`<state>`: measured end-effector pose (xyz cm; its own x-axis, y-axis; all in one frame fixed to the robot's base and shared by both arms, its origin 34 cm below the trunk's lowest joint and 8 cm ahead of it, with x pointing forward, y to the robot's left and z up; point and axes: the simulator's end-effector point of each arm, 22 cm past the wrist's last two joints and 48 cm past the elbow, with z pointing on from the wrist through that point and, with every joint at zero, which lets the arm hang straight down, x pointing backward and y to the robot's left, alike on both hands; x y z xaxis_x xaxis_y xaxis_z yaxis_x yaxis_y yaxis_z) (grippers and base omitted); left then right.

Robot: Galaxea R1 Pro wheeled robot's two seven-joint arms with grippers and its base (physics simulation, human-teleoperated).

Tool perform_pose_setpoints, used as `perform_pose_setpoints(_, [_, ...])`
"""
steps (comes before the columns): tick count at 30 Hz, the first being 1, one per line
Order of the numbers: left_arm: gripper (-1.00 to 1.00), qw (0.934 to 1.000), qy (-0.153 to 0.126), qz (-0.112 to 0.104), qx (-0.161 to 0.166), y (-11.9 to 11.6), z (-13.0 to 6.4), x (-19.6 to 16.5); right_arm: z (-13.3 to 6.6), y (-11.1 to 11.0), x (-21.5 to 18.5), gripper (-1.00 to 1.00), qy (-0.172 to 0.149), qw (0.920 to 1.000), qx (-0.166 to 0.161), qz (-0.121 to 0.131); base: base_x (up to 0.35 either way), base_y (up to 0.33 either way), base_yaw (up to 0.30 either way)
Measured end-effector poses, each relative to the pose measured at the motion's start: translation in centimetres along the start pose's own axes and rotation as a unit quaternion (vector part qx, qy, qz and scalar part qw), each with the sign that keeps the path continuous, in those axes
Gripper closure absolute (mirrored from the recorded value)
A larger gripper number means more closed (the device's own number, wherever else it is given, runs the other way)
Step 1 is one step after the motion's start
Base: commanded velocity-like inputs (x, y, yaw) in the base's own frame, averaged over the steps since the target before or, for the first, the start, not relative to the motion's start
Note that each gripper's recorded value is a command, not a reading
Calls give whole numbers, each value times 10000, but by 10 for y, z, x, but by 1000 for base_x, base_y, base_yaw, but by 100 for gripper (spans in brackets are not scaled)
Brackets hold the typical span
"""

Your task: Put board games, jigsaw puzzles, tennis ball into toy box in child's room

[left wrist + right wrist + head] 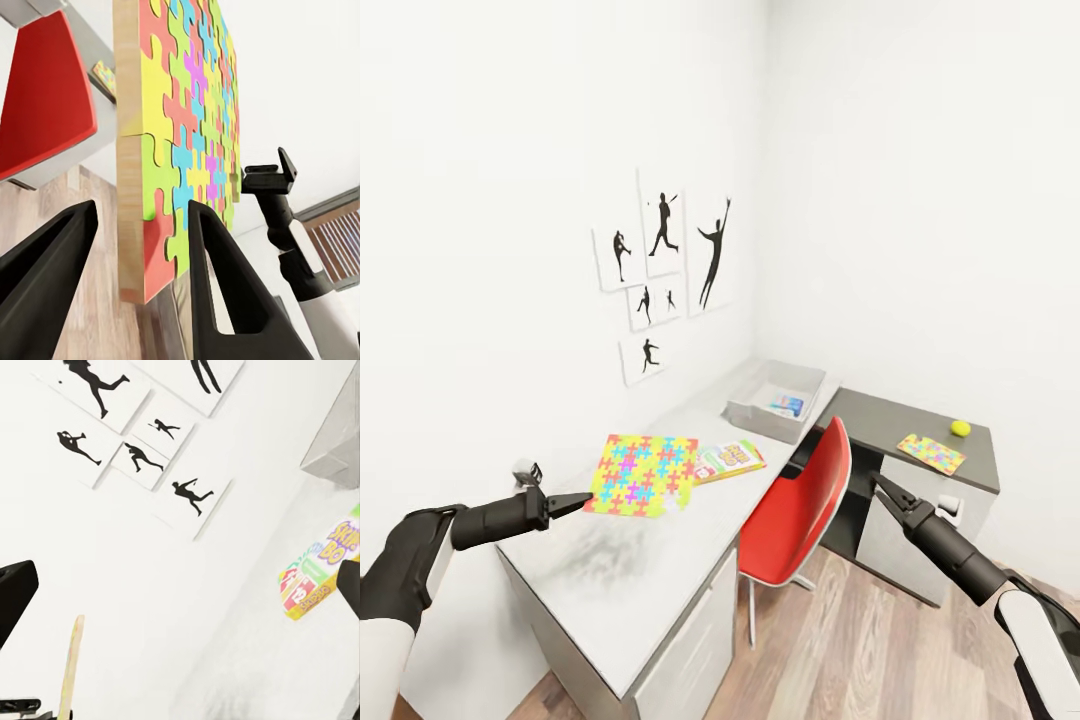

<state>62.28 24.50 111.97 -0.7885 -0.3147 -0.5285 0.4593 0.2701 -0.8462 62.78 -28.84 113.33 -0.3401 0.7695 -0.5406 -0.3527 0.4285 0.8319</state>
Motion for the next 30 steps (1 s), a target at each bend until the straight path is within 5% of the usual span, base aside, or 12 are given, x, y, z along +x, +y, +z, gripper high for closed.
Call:
perform_pose_setpoints(22, [100,10000,5,-5,4,0,1,1,0,0,0,-100,-2,10000,-3,-2,184,-256,0])
perform_pose_setpoints(30, [100,10000,3,14,11,-2,0,0,0,3,-1,-100,-8,10000,-21,-16,184,-256,177])
